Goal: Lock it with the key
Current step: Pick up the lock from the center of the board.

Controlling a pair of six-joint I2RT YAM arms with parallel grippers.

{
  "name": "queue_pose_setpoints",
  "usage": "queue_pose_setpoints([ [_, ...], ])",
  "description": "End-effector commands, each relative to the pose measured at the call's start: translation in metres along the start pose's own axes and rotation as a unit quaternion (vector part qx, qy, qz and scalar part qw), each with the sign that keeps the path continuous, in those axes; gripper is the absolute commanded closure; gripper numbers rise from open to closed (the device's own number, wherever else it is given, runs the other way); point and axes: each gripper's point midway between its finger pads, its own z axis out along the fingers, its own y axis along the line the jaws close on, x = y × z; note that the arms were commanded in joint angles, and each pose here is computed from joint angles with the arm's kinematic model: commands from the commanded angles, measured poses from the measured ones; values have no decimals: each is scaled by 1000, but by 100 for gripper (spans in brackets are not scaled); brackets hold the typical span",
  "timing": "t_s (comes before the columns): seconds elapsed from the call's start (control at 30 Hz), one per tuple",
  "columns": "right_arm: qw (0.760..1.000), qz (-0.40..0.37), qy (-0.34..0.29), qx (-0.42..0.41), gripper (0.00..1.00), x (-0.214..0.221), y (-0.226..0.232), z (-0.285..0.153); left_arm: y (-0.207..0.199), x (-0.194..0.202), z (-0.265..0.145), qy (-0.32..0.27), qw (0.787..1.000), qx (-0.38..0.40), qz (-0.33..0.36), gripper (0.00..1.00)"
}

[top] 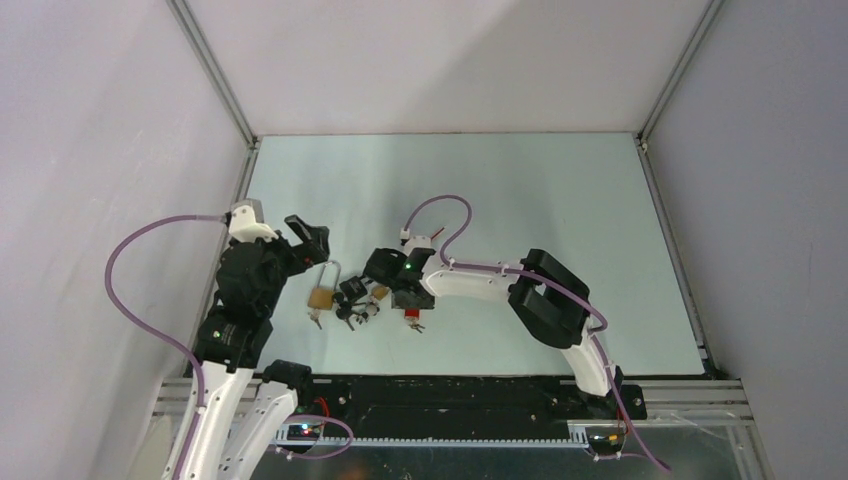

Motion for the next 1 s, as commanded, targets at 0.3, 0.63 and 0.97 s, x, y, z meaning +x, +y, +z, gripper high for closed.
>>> queue_pose_setpoints([
  [0.3,999,40,25,-21,53,1,1,9,7,29,15,46,999,-14,-14,0],
  [0.63,987,94,12,-127,73,-39,13,-28,-17,45,20,103,994,46,-10,1],
  [0.97,906,262,-15,-333,73,-146,14,-117,-68,46,26,128,981,146,8,1],
])
